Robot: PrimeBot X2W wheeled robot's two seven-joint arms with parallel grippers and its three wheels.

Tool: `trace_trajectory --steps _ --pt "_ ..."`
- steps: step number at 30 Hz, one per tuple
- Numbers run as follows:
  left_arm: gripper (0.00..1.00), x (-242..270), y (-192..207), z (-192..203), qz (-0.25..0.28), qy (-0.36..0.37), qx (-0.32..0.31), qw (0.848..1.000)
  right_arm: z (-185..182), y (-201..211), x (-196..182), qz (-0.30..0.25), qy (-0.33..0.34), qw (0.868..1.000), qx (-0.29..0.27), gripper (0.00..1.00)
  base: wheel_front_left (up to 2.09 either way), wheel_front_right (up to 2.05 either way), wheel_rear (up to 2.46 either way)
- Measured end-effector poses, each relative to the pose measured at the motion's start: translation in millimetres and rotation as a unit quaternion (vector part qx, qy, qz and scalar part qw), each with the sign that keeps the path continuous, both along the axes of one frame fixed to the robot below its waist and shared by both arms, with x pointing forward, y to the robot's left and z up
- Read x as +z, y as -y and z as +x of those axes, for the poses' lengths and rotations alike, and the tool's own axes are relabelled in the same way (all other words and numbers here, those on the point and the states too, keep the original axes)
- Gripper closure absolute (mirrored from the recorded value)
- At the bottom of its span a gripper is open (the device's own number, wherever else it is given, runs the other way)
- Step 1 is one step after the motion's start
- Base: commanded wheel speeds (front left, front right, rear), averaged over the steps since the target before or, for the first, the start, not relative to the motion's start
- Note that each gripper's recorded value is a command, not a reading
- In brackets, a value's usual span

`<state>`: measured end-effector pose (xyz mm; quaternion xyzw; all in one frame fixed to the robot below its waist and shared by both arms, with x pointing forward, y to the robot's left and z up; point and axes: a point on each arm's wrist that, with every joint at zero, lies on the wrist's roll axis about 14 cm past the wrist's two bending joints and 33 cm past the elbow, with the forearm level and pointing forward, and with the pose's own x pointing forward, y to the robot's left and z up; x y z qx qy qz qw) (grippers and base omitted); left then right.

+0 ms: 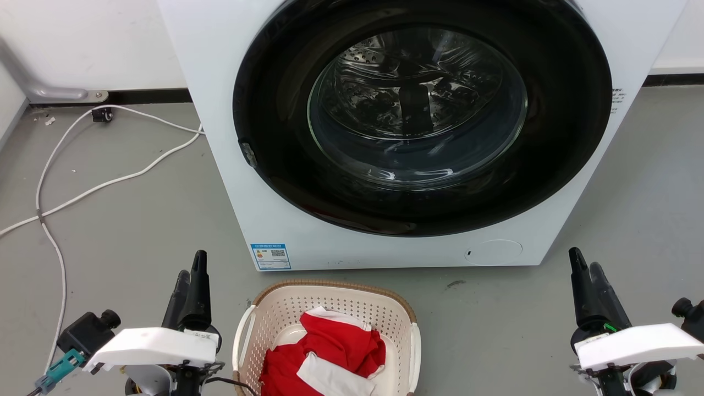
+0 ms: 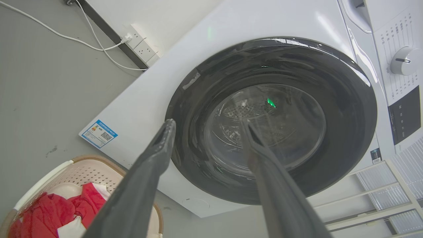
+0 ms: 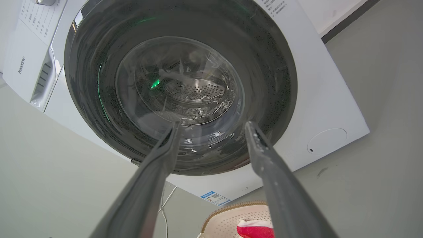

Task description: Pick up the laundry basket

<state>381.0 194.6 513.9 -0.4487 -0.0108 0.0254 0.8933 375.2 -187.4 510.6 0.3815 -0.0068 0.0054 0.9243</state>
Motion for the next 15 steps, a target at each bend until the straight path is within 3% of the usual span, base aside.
trace_trajectory --steps 15 --pt "0.0 11 1 0 0.11 0.02 0.008 0.994 0 -3 16 -0.117 0.034 0.993 -0.001 0.0 0.0 0.0 0.0"
